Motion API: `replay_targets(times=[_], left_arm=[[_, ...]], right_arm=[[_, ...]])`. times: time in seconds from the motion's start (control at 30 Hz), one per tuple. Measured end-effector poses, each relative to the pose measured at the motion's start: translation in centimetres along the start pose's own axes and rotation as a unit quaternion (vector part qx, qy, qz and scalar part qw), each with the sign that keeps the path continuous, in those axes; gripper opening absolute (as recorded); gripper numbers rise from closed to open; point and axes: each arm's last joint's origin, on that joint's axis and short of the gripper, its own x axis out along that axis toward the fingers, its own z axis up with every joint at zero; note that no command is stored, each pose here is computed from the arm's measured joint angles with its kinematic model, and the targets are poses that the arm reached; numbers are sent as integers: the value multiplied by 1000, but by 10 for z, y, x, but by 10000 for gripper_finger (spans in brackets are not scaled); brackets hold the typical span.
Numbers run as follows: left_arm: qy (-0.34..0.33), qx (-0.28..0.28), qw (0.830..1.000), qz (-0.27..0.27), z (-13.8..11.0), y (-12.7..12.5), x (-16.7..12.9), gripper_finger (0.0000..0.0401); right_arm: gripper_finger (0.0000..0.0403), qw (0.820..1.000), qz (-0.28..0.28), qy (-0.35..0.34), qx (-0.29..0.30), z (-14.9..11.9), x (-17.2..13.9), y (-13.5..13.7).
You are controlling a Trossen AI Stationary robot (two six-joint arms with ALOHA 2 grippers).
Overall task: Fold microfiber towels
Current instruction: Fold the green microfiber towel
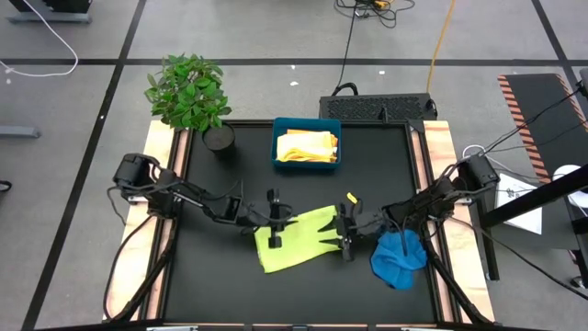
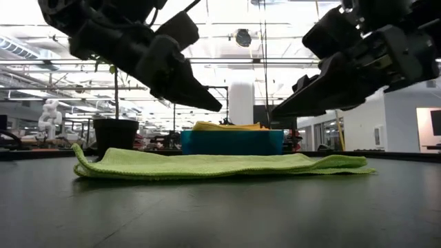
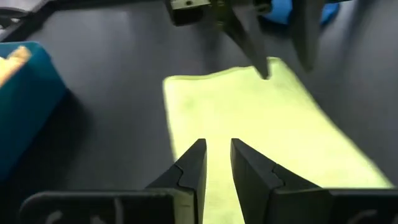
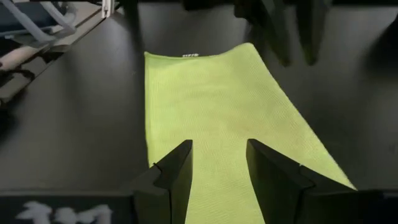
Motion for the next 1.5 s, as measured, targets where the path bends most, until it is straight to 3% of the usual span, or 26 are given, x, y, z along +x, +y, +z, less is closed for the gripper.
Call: replay_targets(times=[0.3, 0.53, 1.3, 1.5], left_arm=[[10, -41, 998, -44, -5, -40, -12, 76], [-9, -24, 999, -23, -6, -64, -23, 76], [-19, -76, 997, -9, -10, -84, -34, 76], [-23, -89, 996, -2, -11, -88, -37, 76]], right_arm=[[141, 1000, -4, 10, 23, -16, 9, 11], [141, 998, 8, -29, 55, -23, 19, 13], [141, 997, 23, -69, 23, -25, 22, 20], [141, 995, 31, -81, 45, -23, 22, 22]])
